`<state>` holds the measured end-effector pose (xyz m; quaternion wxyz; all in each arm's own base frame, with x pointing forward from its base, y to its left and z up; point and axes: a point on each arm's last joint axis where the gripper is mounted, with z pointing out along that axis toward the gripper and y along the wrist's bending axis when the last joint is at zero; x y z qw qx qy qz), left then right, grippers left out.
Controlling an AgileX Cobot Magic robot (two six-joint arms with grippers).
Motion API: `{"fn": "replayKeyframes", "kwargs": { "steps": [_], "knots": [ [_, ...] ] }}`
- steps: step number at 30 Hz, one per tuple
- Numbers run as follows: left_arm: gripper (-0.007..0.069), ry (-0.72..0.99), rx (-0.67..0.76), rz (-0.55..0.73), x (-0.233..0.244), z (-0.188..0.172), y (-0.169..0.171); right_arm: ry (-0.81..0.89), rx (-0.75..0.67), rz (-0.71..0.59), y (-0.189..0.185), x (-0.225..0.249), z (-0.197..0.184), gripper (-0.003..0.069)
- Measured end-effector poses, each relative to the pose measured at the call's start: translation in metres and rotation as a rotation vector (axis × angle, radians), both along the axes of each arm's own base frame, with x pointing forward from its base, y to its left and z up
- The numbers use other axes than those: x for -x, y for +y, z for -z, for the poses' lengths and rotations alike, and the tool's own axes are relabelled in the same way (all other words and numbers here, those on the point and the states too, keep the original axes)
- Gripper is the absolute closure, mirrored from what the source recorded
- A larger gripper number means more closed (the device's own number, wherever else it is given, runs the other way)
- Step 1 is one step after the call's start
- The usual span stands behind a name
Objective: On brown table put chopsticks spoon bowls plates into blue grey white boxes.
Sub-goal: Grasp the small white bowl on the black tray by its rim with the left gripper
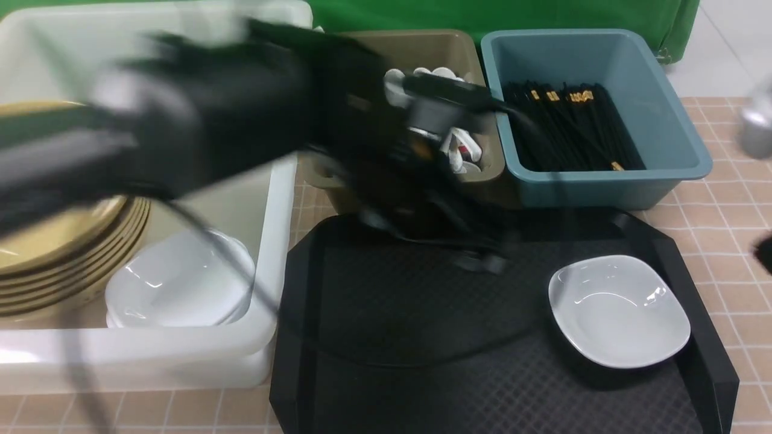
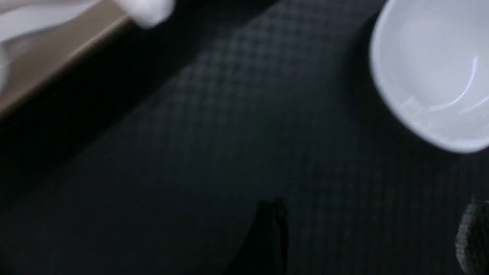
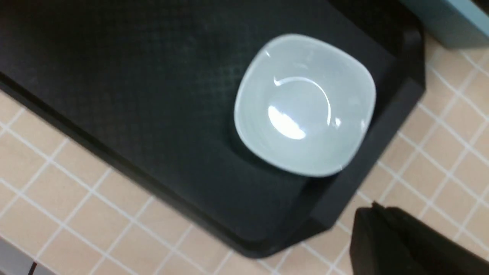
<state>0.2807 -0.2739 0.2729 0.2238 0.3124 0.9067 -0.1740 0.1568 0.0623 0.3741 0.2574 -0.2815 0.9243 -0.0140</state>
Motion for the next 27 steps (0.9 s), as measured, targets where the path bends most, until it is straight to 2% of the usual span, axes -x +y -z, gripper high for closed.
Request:
{"fn": "replayKeyframes", "kwargs": {
  "steps": [4,9,15,19,21,22,24,26,27],
  "knots": [
    [0.0063,-0.013,0.035,0.035,-0.016,0.025,-0.047,-0.04,-0.019,0.02,-0.014,0.024,0.001,0.0622],
    [0.0063,0.014,0.033,0.053,-0.031,0.057,-0.08,-0.061,-0.032,0.02,-0.018,0.034,0.0,0.0622],
    [0.0065,0.06,0.012,0.071,-0.037,0.097,-0.105,-0.063,-0.033,0.02,-0.018,0.035,-0.001,0.0622],
    [0.0128,0.069,0.014,0.071,-0.04,0.104,-0.112,-0.064,-0.033,0.019,-0.018,0.035,-0.001,0.0622],
    [0.0237,0.08,0.017,0.064,-0.041,0.104,-0.114,-0.064,-0.032,0.018,-0.018,0.035,-0.001,0.0622],
    [0.0333,0.086,0.013,0.066,-0.042,0.104,-0.115,-0.064,-0.032,0.018,-0.018,0.035,-0.001,0.0622],
    [0.0473,0.098,0.002,0.072,-0.042,0.101,-0.114,-0.064,-0.032,0.018,-0.018,0.035,-0.001,0.0622],
    [0.0556,0.108,0.002,0.074,-0.043,0.094,-0.113,-0.063,-0.031,0.018,-0.018,0.035,0.0,0.0622],
    [0.0582,0.103,0.0,0.085,-0.045,0.08,-0.111,-0.062,-0.031,0.018,-0.018,0.035,0.0,0.0622]
  ]
}}
